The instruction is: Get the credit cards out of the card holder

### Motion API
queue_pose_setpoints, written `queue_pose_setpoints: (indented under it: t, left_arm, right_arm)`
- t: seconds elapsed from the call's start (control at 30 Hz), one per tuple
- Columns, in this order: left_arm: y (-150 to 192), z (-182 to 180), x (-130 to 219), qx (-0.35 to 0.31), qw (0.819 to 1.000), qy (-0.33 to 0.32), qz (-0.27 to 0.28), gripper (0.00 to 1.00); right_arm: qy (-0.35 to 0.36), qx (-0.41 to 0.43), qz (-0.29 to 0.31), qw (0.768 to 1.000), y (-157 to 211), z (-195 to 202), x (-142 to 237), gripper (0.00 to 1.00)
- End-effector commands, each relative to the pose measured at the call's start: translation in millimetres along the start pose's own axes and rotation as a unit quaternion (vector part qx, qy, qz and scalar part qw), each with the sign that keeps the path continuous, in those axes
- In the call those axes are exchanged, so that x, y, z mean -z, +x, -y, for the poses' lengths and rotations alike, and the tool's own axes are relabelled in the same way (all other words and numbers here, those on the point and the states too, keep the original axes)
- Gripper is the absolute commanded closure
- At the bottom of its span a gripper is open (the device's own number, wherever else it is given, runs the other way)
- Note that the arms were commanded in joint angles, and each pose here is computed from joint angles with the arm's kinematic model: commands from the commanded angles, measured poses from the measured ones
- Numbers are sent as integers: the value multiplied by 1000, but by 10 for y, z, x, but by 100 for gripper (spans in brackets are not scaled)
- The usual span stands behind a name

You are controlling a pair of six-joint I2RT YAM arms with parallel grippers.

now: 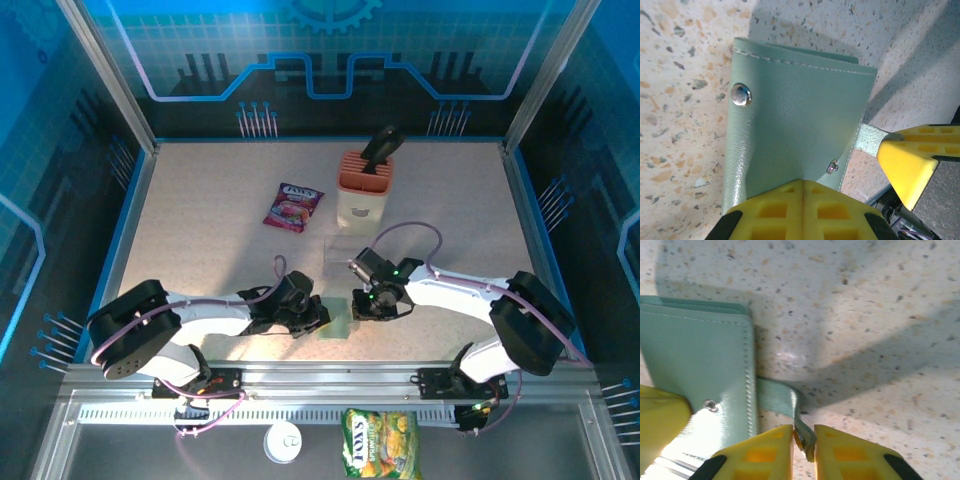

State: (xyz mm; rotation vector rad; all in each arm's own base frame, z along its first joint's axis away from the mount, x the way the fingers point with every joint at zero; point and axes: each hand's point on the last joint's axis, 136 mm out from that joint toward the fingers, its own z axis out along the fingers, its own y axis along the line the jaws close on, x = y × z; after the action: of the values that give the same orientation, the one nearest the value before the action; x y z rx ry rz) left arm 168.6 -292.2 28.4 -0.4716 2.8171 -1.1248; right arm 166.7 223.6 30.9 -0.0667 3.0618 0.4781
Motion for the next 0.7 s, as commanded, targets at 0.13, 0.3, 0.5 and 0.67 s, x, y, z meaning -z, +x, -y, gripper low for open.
queue_pose_setpoints:
  t: [0.13,0.3,0.5,0.67]
  left_arm:
    - [52,-149,25,-8,999,-52,-14,100]
    - [44,-131,40,-8,999,-50,-11,100]
    - [29,-167,40,-8,999,-54,-5,100]
    - [2,-104,26,-13,999,-50,-1,100]
  right_arm:
    - [-4,7,3,1000,-63,-41,23,77]
    - [-42,13,-7,999,-74,-196,-53,77]
    - [-56,18,-9,998,-70,-230,-120,80]
    - [-65,20,-13,998,-42,-225,-178,82]
